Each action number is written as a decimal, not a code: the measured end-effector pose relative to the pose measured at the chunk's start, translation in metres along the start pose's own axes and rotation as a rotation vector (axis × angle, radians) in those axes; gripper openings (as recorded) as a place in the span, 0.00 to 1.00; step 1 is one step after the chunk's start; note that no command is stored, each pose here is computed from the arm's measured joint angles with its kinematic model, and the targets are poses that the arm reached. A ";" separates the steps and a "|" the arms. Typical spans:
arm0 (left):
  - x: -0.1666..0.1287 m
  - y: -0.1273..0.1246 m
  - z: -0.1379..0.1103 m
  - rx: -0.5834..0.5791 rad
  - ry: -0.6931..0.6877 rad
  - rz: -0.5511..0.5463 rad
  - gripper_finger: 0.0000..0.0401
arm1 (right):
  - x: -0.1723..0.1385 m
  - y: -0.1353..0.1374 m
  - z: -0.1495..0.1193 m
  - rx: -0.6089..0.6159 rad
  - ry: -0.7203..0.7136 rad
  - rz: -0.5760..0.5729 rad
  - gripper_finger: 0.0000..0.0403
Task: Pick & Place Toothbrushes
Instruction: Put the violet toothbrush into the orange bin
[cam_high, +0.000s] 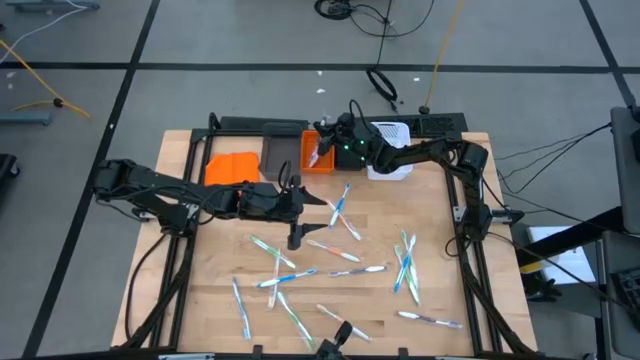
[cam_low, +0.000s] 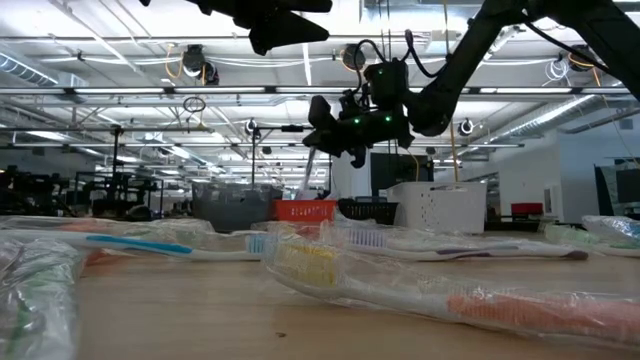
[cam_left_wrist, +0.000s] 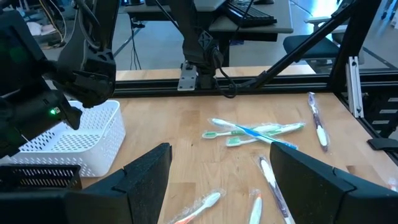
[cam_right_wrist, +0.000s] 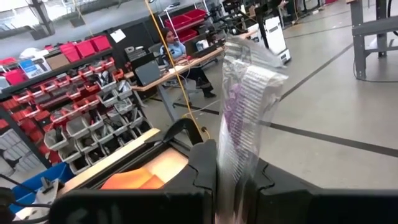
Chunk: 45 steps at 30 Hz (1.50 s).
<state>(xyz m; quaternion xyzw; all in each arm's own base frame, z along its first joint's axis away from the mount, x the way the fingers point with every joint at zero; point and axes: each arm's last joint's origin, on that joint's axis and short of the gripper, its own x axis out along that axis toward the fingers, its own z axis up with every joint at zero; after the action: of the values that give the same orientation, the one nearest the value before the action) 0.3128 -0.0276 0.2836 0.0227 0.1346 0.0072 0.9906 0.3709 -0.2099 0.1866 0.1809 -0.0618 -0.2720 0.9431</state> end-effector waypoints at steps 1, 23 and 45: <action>0.000 0.000 0.000 0.000 0.000 0.000 0.68 | 0.000 0.001 0.000 0.004 0.001 0.000 0.03; 0.000 0.000 0.000 -0.001 0.003 0.000 0.68 | 0.008 -0.005 -0.035 0.056 0.016 -0.036 0.03; 0.000 0.000 0.000 0.005 0.002 0.000 0.68 | 0.009 -0.010 -0.036 0.048 0.027 0.002 0.21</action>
<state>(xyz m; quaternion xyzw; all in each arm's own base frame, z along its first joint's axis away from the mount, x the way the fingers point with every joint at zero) 0.3129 -0.0276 0.2833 0.0251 0.1357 0.0069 0.9904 0.3809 -0.2114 0.1492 0.2072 -0.0557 -0.2670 0.9395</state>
